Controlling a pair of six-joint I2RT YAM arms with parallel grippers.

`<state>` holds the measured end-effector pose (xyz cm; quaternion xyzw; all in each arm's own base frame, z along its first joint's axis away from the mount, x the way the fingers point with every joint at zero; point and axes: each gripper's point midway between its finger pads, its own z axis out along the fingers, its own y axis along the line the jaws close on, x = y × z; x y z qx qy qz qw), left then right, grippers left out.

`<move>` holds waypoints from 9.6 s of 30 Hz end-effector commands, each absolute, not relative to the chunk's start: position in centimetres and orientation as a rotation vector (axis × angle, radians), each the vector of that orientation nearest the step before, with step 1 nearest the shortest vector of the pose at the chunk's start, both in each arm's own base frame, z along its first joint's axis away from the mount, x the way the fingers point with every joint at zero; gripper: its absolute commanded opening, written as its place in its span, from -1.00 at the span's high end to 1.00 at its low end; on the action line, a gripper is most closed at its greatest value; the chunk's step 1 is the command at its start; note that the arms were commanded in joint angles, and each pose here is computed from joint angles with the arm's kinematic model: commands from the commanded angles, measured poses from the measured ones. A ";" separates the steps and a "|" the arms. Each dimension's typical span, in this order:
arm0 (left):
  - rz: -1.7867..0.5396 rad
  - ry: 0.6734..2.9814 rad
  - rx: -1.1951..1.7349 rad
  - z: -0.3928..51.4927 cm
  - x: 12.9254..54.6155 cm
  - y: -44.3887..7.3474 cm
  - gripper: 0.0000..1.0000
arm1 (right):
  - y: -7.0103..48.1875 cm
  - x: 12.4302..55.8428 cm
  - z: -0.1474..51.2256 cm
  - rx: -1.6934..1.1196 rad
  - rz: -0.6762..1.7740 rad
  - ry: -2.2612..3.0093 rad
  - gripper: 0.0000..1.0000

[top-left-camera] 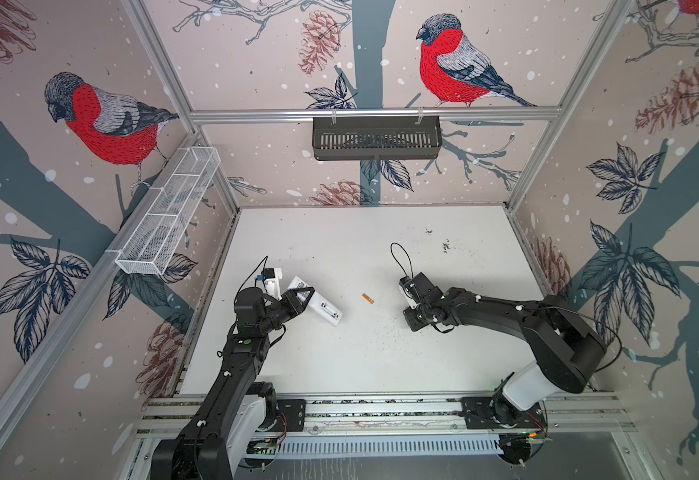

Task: Load the batteries into the remote control

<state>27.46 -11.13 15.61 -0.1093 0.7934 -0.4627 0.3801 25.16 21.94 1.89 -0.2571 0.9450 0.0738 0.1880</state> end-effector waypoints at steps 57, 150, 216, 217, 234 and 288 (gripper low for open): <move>-1.417 2.055 -0.082 15.9 25.2 -16.7 1.00 | 39.6 19.7 11.2 -0.921 0.621 2.450 0.77; -1.546 2.092 -0.187 15.1 25.6 -15.7 1.00 | 40.9 18.5 9.2 -1.127 0.427 2.315 0.79; -1.642 2.096 -0.167 15.4 25.2 -16.2 1.00 | 39.9 19.7 12.9 -1.182 0.525 2.079 0.51; -1.642 2.094 -0.165 15.4 25.3 -16.2 1.00 | 39.9 19.7 13.2 -1.183 0.527 2.078 0.50; -1.613 2.092 -0.203 15.1 25.8 -15.5 1.00 | 39.9 16.8 15.7 -1.254 0.671 2.034 0.35; -1.635 2.066 -0.168 16.0 25.5 -15.6 1.00 | 40.8 19.9 11.7 -1.179 0.613 2.182 0.85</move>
